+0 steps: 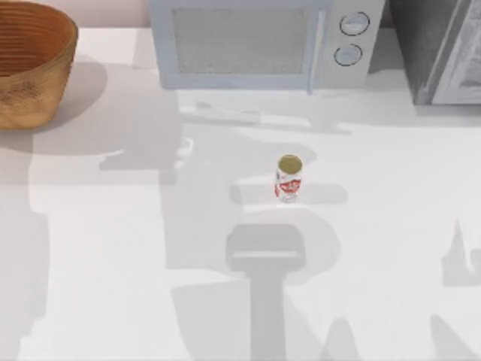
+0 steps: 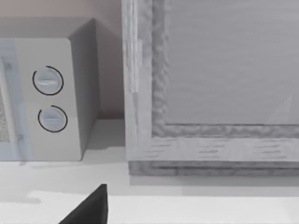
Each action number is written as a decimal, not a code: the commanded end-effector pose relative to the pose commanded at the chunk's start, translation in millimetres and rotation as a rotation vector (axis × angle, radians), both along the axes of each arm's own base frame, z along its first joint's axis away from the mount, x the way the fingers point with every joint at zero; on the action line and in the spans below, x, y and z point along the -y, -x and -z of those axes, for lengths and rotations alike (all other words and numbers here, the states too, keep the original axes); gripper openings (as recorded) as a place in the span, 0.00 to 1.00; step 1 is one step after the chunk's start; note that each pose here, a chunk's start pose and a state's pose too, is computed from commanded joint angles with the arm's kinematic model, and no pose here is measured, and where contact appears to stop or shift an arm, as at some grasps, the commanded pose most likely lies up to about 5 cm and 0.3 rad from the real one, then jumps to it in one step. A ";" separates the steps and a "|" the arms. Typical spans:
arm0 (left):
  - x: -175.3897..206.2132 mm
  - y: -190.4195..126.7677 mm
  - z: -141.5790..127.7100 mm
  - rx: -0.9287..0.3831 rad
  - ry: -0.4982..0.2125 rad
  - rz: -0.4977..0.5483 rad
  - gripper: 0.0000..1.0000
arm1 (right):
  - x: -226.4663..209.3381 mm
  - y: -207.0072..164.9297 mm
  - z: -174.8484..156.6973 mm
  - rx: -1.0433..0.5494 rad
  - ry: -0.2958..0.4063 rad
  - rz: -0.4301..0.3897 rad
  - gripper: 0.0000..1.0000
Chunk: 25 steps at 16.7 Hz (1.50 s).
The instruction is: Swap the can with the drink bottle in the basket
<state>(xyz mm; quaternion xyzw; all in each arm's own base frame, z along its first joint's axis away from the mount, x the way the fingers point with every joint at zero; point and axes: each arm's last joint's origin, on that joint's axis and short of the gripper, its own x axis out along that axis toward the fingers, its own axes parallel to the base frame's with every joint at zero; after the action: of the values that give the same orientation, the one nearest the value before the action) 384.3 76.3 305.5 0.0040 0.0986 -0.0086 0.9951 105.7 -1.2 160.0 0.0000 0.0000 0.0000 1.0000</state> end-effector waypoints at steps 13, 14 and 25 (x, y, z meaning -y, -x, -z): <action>-0.8 -36.5 29.4 -0.001 0.000 -0.001 0.00 | 0.0 0.0 0.0 0.000 0.000 0.000 1.00; -0.6 -39.6 32.3 -0.001 0.000 -0.001 0.00 | 0.0 0.0 0.0 0.000 0.000 0.000 1.00; 0.6 -49.7 41.9 0.000 0.000 0.000 0.30 | 0.0 0.0 0.0 0.000 0.000 0.000 1.00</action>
<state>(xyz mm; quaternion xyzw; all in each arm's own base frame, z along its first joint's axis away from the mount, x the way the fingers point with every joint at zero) 434.0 75.7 263.6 0.0040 0.0986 -0.0086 0.9951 105.7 -1.2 160.0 0.0000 0.0000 0.0000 1.0000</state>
